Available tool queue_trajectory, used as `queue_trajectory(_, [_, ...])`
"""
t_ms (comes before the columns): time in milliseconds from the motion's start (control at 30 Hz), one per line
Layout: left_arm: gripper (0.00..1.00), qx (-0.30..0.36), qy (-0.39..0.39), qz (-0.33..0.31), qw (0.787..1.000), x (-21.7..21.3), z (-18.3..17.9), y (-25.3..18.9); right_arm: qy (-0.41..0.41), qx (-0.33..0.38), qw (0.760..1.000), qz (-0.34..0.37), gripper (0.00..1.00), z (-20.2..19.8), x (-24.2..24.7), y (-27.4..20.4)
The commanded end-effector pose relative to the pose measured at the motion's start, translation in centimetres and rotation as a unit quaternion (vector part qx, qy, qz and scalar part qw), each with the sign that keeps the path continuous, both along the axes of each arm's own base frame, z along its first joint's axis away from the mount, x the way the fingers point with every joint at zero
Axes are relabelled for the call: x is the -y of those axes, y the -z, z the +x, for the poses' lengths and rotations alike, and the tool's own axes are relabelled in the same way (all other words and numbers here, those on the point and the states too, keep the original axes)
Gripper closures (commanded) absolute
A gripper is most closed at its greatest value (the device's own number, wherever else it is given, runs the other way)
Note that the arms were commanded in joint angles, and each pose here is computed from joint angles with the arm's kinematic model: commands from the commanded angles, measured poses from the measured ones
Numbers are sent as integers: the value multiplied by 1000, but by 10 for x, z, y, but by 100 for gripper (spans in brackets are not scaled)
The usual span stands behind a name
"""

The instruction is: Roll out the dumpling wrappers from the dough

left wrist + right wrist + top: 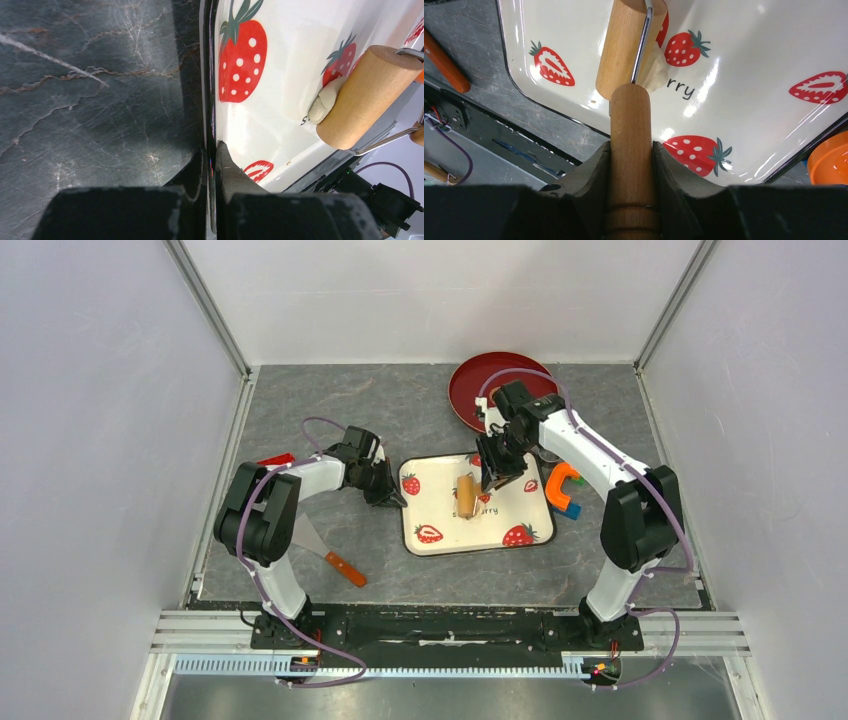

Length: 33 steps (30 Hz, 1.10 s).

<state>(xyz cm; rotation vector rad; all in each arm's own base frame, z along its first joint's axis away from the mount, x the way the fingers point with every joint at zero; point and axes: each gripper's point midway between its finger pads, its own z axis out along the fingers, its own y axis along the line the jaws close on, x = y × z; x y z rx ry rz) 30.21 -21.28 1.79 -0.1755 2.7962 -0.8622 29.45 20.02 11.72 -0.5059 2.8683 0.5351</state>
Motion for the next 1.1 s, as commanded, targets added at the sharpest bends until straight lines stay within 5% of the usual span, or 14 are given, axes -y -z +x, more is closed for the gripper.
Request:
queue_trajectory(0, [98,14,11,26,1000,3,3,7,-11,-28,999,-27,100,-16,6,28])
queue_trajectory(700, [98,16,20,33,999,5,0,8,-6,-85,988,-130,100,-46,46,78])
queue_trajectory(1067, [98,15,26,35,999,6,-1,8,11,-100,988,-118,100,-35,54,85])
